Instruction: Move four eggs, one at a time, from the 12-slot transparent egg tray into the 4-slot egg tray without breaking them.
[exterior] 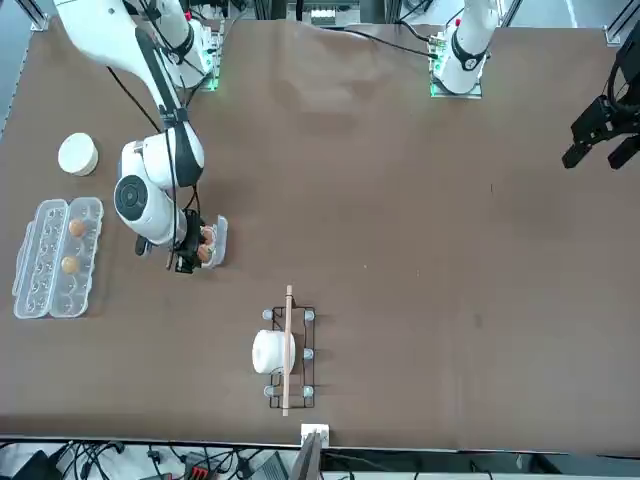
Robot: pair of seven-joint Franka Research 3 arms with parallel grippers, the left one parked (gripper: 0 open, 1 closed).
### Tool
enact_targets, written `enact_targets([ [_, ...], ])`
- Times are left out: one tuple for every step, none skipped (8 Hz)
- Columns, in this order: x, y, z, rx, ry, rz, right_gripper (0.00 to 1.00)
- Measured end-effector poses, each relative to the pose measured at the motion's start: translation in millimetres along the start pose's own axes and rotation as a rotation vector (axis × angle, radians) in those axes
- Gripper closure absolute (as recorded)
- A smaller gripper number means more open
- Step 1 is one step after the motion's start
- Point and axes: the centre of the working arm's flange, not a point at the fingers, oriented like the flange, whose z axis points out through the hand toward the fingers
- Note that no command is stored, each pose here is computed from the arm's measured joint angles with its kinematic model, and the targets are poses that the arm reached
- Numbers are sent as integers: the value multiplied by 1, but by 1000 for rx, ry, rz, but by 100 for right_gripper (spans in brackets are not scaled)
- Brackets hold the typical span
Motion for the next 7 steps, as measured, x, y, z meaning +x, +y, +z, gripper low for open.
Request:
enact_targets([
  [0, 0, 1, -1, 2, 0, 11],
  [0, 0, 1, -1, 4, -2, 0],
  [0, 0, -1, 4, 6, -4, 0],
  [1, -3, -10, 15, 7, -15, 0],
  [5, -6, -29, 17, 11, -40, 0],
  [14, -9, -52, 1, 19, -83, 0],
  [30, -10, -76, -13, 23, -126, 0],
])
